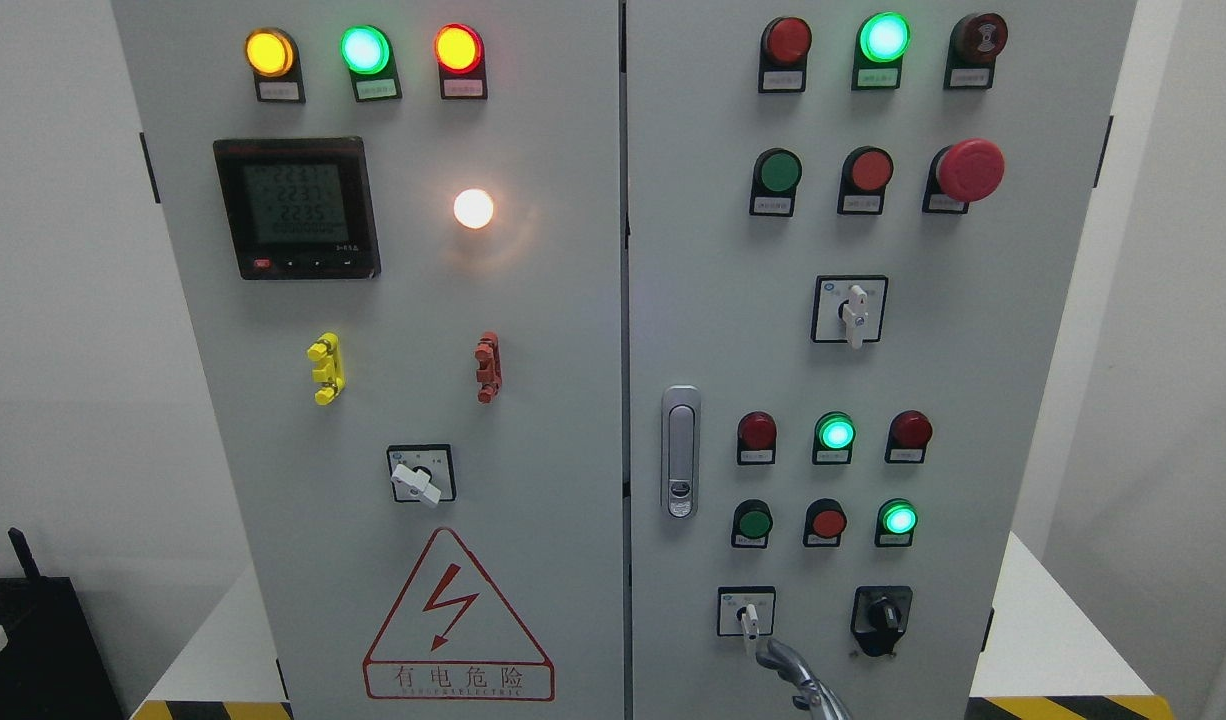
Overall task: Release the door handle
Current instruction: 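Raise the right hand toward the bottom of the silver door handle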
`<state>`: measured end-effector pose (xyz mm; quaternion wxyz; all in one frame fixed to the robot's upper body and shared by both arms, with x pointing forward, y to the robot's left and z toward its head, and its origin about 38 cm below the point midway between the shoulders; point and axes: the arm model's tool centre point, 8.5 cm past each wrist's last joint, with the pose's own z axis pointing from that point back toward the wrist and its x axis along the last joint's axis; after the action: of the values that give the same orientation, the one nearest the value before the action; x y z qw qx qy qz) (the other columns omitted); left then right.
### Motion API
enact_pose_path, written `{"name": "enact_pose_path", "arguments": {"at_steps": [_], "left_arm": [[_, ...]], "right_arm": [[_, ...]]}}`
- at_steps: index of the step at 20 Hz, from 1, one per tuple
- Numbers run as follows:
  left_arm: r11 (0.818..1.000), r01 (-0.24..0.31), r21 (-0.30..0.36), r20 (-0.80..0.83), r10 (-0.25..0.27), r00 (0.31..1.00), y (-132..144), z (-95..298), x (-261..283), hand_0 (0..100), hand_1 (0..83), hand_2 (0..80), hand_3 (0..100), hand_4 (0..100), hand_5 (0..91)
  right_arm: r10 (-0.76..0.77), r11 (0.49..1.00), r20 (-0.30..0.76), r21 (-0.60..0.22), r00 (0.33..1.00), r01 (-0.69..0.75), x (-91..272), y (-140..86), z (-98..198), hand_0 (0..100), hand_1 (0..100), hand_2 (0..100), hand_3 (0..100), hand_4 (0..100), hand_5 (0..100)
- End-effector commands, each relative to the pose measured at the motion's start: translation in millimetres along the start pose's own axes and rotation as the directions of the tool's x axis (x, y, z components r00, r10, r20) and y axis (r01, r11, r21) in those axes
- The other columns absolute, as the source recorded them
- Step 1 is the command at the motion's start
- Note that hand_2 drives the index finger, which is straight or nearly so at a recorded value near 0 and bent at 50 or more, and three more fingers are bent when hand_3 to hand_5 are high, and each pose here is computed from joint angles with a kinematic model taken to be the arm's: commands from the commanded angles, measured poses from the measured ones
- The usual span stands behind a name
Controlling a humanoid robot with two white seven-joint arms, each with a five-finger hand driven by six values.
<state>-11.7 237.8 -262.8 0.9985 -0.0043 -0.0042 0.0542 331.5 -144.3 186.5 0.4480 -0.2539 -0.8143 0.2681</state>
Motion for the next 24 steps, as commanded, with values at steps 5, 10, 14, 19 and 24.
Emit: {"name": "enact_pose_path", "arguments": {"at_steps": [5,10,14,19,24], "left_arm": [[1.0,-0.014,-0.003,0.025,0.015,1.0,-1.9,-0.2,15.8,12,38.9,0.0,0,0,0.0],[1.0,-0.014,-0.003,0.027,0.014,1.0,-2.0,-0.2,16.8,12,38.9,0.0,0,0,0.0],[1.0,-0.014,-0.003,0.027,0.014,1.0,-2.0,-0.2,16.8,12,38.9,0.0,0,0,0.0],[1.0,-0.014,-0.003,0.027,0.014,1.0,-2.0,-0.2,16.8,12,38.9,0.0,0,0,0.0],[1.0,-0.014,-0.003,0.027,0.014,1.0,-2.0,-0.2,16.8,12,38.9,0.0,0,0,0.0]], "right_arm": [[0.474,0.88,0.11,-0.039,0.873,-0.473,48.8,7.9,-48.2,34,16,0,68,77,95],[0.527,0.846,0.095,0.036,0.845,-0.532,52.5,10.0,-63.1,33,15,0,89,89,100],[0.545,0.836,0.071,0.023,0.835,-0.548,53.4,4.4,-76.4,33,14,0,91,90,100],[0.552,0.833,0.045,0.009,0.833,-0.553,53.6,-1.3,-84.9,33,14,0,90,90,100],[0.551,0.834,0.022,0.032,0.834,-0.551,50.2,-0.2,-86.6,35,14,0,90,90,100]]}}
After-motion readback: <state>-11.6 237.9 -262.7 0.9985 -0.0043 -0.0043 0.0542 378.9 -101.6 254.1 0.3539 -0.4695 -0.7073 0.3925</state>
